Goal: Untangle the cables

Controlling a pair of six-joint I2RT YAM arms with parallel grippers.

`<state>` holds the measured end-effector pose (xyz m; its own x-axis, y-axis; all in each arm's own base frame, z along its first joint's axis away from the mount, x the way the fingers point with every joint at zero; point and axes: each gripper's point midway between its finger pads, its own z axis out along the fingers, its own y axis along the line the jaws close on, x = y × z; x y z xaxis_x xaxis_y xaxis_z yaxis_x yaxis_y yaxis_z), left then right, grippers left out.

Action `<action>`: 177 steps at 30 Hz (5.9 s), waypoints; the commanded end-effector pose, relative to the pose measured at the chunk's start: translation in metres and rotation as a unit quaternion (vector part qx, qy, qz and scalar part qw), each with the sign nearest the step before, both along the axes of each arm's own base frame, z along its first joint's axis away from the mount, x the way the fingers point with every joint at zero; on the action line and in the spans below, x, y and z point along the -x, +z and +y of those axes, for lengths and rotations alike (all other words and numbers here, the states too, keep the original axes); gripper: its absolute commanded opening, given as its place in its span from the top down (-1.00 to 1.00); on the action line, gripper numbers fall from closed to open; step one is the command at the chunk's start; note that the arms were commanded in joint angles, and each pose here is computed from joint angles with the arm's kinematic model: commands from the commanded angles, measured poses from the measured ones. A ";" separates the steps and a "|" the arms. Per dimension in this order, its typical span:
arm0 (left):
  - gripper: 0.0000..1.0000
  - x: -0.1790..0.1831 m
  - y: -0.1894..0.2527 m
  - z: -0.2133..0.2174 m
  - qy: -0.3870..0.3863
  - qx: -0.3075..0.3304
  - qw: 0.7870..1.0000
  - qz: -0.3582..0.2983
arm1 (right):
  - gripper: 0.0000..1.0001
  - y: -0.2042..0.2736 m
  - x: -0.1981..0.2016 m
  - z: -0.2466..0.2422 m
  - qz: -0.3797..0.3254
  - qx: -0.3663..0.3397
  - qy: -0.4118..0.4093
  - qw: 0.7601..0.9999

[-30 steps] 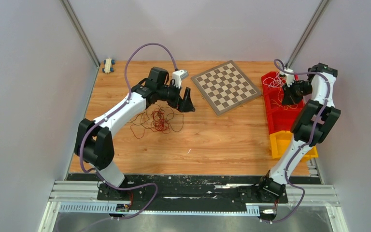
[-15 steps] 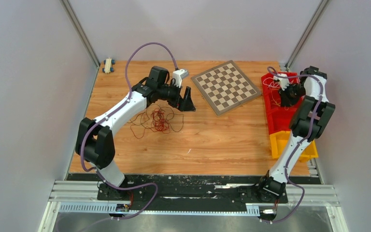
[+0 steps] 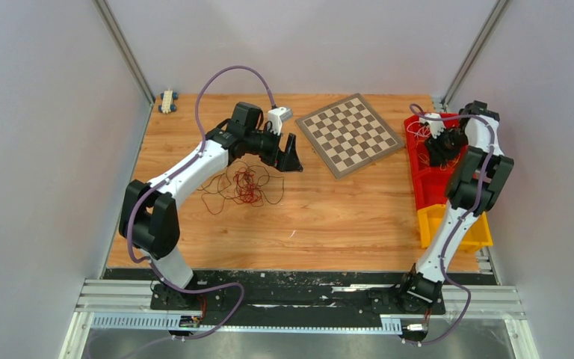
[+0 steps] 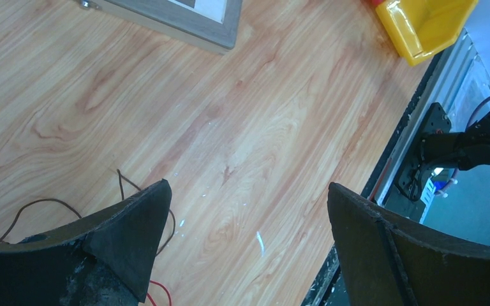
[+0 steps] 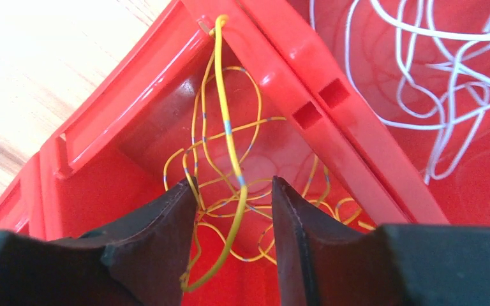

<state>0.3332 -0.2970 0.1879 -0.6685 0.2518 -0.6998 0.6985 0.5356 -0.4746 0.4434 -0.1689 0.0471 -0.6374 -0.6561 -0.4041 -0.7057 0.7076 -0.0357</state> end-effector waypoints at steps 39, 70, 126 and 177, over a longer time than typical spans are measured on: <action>-0.56 -0.001 -0.081 0.177 0.093 -0.015 0.991 0.100 | -0.64 0.069 0.042 0.534 0.032 -0.316 0.144 0.937; 1.00 0.011 -0.030 0.188 0.164 -0.008 0.983 0.088 | 1.00 -0.075 0.084 0.523 -0.005 -0.085 0.100 0.991; 1.00 0.008 0.188 0.150 0.167 0.214 0.960 -0.062 | -0.54 0.272 0.074 0.584 -0.175 -0.425 0.230 0.858; 1.00 0.066 0.392 0.199 0.130 0.272 0.905 -0.299 | 1.00 -0.002 0.015 0.432 -0.082 -0.121 -0.001 0.989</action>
<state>0.3191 -0.1008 0.4597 -0.5026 -0.3961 -0.7684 0.6063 0.4722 -0.6399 0.4313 0.3666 0.1696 -0.2657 -0.3128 -0.9119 -0.8497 0.5228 0.0682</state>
